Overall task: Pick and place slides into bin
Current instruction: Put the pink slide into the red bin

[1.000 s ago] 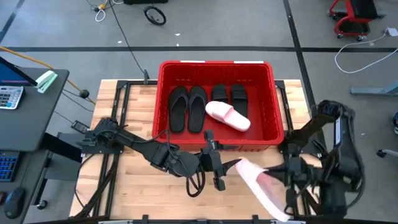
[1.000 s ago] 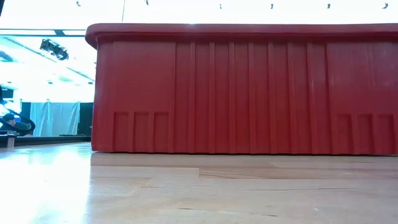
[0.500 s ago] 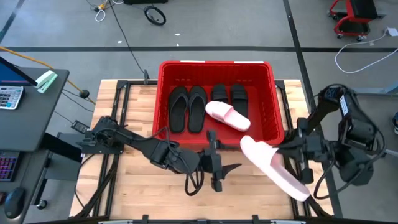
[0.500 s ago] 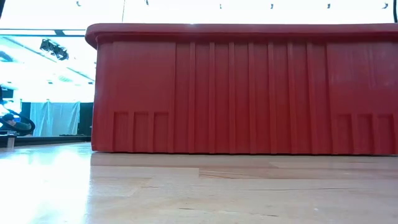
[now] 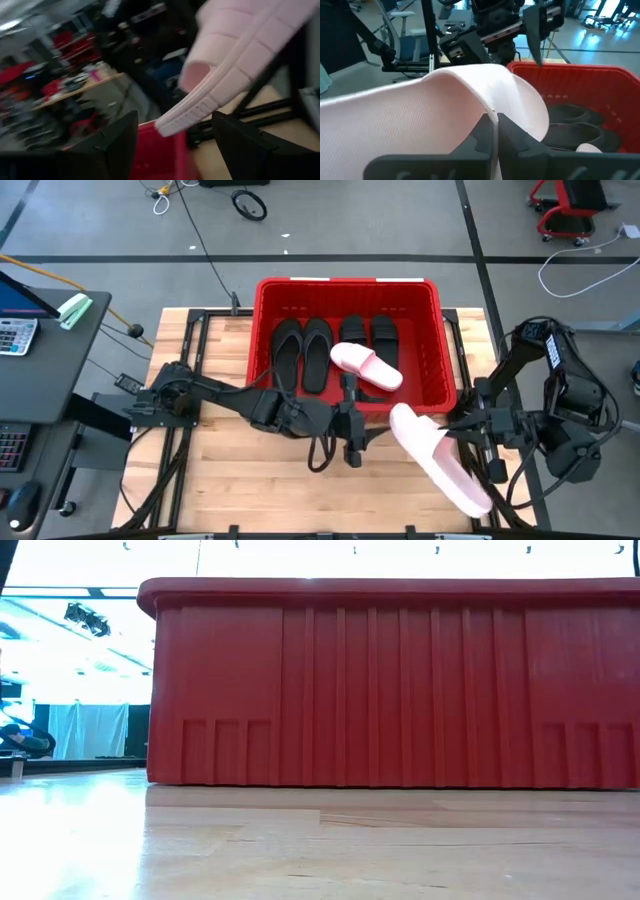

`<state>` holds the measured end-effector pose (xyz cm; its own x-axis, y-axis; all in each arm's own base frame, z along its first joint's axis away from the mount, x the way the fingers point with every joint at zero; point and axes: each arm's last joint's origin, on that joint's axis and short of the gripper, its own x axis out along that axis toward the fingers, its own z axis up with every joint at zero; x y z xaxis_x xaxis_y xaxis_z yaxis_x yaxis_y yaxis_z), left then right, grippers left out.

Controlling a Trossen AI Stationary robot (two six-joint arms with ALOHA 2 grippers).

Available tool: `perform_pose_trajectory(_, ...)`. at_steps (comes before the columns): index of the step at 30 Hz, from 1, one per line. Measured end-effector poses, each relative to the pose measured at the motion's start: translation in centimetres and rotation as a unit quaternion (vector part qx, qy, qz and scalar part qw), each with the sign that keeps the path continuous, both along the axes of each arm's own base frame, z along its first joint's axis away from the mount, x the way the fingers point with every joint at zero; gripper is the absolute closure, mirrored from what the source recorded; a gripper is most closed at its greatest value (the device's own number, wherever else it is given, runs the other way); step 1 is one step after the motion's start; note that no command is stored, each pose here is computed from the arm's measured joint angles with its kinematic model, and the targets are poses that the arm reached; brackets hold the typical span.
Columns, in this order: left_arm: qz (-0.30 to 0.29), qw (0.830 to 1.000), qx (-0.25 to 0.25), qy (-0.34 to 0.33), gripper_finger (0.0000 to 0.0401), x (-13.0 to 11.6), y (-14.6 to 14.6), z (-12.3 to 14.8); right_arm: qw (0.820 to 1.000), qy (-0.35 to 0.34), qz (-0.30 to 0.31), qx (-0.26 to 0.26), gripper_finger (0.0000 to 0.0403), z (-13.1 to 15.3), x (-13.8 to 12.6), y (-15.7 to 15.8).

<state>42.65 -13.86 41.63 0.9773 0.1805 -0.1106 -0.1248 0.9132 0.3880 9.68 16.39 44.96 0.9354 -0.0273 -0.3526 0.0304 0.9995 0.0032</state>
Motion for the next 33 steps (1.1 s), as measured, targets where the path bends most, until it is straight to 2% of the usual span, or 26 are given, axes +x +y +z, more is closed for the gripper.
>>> perform_pose_trajectory(4, -0.058, 0.998, -0.009, 0.003, 0.015, 0.3, 0.0, -0.1, 1.0, 0.0, 0.0, 0.0, 0.0394, 0.0, 0.0, 0.0)
perform_pose_trajectory(21, -0.061, 0.998, -0.015, -0.003, 0.0156, 0.3, -0.1, 0.0, 1.0, -0.019, -0.017, -0.014, 0.0392, 0.4, 0.7, -0.1)
perform_pose_trajectory(25, -0.082, 0.996, -0.018, -0.006, 0.0158, 0.3, -0.2, 0.0, 0.999, -0.027, -0.019, -0.022, 0.0395, 0.6, 1.2, -0.1)
perform_pose_trajectory(33, -0.088, 0.996, -0.019, -0.005, 0.0181, 0.3, -0.4, 0.0, 0.999, -0.024, -0.029, -0.029, 0.0392, 0.8, 2.4, -0.6)
